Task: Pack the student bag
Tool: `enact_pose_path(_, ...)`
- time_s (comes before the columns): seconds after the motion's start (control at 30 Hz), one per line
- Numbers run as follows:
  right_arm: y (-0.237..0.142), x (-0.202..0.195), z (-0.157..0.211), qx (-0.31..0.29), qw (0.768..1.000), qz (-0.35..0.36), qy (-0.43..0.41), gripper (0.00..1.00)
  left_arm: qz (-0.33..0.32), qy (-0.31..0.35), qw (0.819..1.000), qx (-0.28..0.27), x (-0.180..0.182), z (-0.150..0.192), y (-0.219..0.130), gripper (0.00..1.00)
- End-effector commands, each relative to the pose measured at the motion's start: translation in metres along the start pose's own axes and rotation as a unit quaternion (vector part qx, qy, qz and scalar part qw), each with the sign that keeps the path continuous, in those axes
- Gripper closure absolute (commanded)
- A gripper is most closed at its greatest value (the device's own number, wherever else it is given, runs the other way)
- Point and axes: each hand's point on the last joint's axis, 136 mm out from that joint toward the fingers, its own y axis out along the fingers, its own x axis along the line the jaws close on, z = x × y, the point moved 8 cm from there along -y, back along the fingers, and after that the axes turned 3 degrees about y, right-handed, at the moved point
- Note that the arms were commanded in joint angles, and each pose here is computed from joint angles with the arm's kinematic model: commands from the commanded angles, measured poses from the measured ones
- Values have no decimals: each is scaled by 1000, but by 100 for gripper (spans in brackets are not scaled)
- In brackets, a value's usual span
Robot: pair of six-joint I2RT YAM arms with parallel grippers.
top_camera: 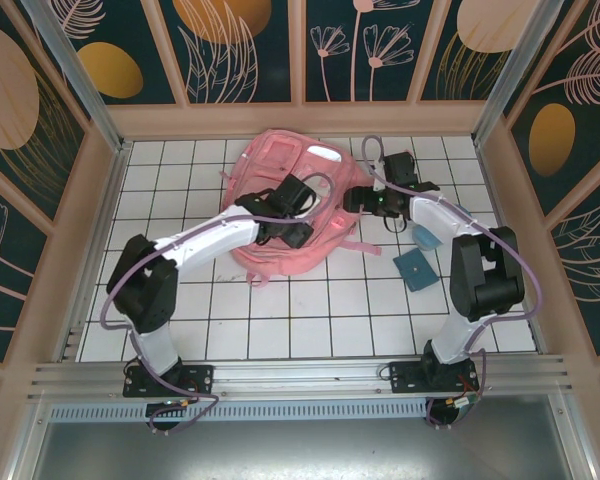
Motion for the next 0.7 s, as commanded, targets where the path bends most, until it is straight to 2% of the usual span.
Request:
enact_pose_path(0.0, -16, 2, -8, -26, 999, -18, 9, 11, -44, 51, 997, 35, 0, 1, 9, 37)
enact_pose_path(0.13, -17, 1, -11, -29, 999, -18, 11, 11, -112, 65, 991, 40, 3, -3, 21, 35)
enact_pose_path(0.2, -18, 1, -11, -30, 999, -17, 10, 11, -150, 62, 986, 36, 10, -7, 23, 42)
enact_pose_path(0.3, -18, 1, -12, -31, 999, -13, 5, 12, -156, 57, 986, 11, 12, -17, 15, 52)
enact_pose_path(0.4, -18, 4, -13, -35, 999, -24, -19, 19, -149, 56, 987, -17, 14, -24, 0, 72)
enact_pose_path(0.5, -19, 11, -16, -46, 996, -44, -68, 23, -189, 46, 979, -52, 24, -28, -19, 86)
enact_pose_path(0.67, -24, 31, -19, -72, 980, -113, -147, 24, -222, 46, 970, -91, 32, -25, -41, 96)
